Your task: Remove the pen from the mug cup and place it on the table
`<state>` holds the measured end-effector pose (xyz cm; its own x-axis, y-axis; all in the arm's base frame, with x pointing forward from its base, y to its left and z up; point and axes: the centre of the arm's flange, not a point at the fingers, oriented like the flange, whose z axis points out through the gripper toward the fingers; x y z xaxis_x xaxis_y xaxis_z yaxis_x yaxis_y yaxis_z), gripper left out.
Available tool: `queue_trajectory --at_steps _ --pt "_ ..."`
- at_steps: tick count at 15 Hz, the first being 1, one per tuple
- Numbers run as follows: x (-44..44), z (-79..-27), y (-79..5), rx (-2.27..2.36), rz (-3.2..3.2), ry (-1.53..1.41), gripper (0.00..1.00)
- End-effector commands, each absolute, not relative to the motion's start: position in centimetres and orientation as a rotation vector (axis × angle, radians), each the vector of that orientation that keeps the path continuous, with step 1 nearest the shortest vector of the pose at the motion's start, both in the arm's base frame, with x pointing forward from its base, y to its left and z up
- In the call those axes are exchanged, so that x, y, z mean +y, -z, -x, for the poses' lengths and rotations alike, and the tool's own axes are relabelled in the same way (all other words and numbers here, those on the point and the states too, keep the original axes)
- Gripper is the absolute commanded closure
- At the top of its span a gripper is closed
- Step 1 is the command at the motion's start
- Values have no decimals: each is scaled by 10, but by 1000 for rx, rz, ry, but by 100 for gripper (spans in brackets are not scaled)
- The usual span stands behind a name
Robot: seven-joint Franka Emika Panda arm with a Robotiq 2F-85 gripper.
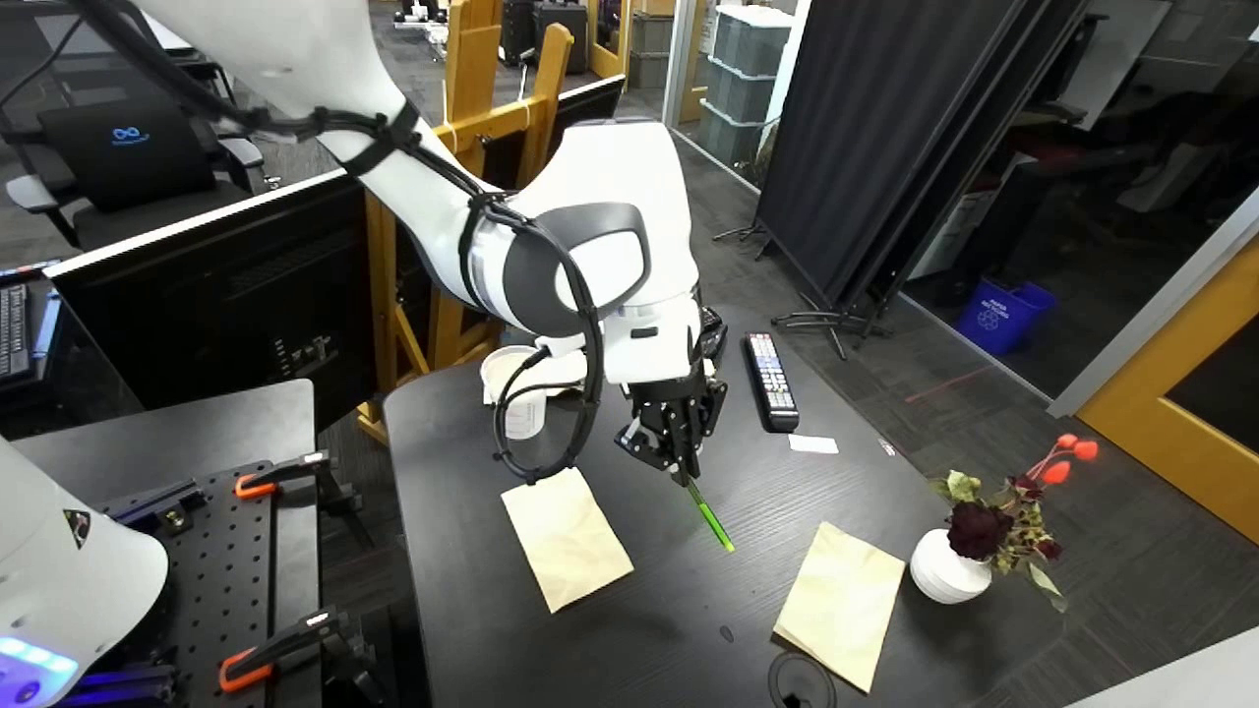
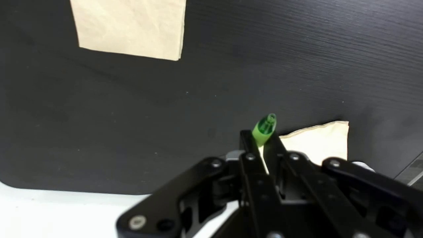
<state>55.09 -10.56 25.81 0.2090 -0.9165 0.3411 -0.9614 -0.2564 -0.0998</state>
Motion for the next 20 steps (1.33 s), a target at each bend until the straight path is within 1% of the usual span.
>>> queue_trajectory --at_steps 1,7,8,9,11,13,16,18,19,20 --pt "-103 -577 -229 -1821 -2319 -541 97" --pt "-98 -584 -201 -1765 -2316 -530 97" --pt "-99 -584 -198 -1756 -2318 -523 83" --pt "-97 -584 -197 -1751 -2312 -527 61" --pt "-96 -580 -197 -1751 -2308 -527 57" --pt "-96 -577 -200 -1750 -2306 -533 43" --pt "-96 -576 -204 -1747 -2306 -542 19" --pt "-97 -576 -206 -1746 -2305 -544 6" --pt "-97 -576 -206 -1748 -2306 -542 1" --pt "-97 -576 -206 -1748 -2303 -541 0"
